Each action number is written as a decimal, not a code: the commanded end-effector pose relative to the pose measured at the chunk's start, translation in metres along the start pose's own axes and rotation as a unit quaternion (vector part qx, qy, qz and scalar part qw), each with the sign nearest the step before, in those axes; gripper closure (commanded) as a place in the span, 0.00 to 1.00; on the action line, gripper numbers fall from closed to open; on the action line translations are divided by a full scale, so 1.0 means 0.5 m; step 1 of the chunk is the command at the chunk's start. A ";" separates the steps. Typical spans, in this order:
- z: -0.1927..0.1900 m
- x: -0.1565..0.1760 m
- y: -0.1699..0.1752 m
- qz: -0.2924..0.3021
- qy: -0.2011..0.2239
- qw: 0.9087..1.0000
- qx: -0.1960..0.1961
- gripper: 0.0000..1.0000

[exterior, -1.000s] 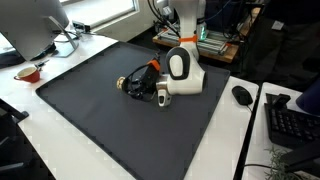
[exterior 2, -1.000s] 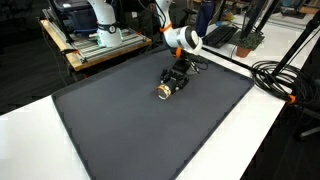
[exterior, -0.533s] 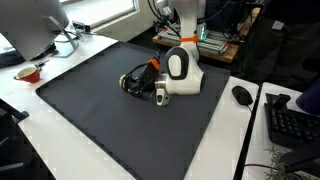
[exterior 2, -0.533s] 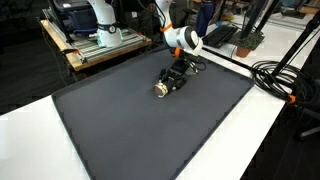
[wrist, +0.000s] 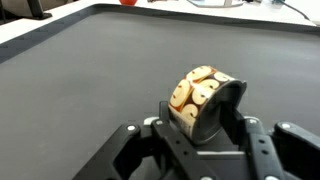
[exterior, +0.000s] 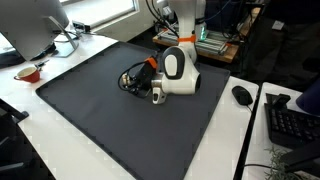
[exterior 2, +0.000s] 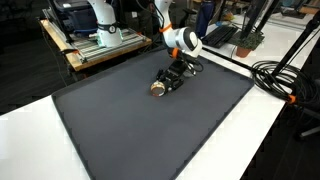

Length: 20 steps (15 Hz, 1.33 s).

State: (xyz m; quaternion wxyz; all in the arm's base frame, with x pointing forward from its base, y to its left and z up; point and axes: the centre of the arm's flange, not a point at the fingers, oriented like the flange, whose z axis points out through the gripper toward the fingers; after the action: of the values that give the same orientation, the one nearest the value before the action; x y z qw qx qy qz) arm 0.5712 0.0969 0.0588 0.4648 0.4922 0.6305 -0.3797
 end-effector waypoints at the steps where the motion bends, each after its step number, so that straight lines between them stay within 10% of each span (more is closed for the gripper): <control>1: -0.009 0.010 0.006 -0.003 -0.001 1.000 0.010 0.76; 3: -0.015 0.014 0.003 -0.006 0.000 1.000 0.007 0.91; 20: -0.027 0.002 0.009 0.003 0.000 1.000 0.009 0.92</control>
State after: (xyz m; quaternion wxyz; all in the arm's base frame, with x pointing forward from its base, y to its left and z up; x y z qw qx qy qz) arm 0.5688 0.1080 0.0591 0.4647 0.4908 0.6334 -0.3768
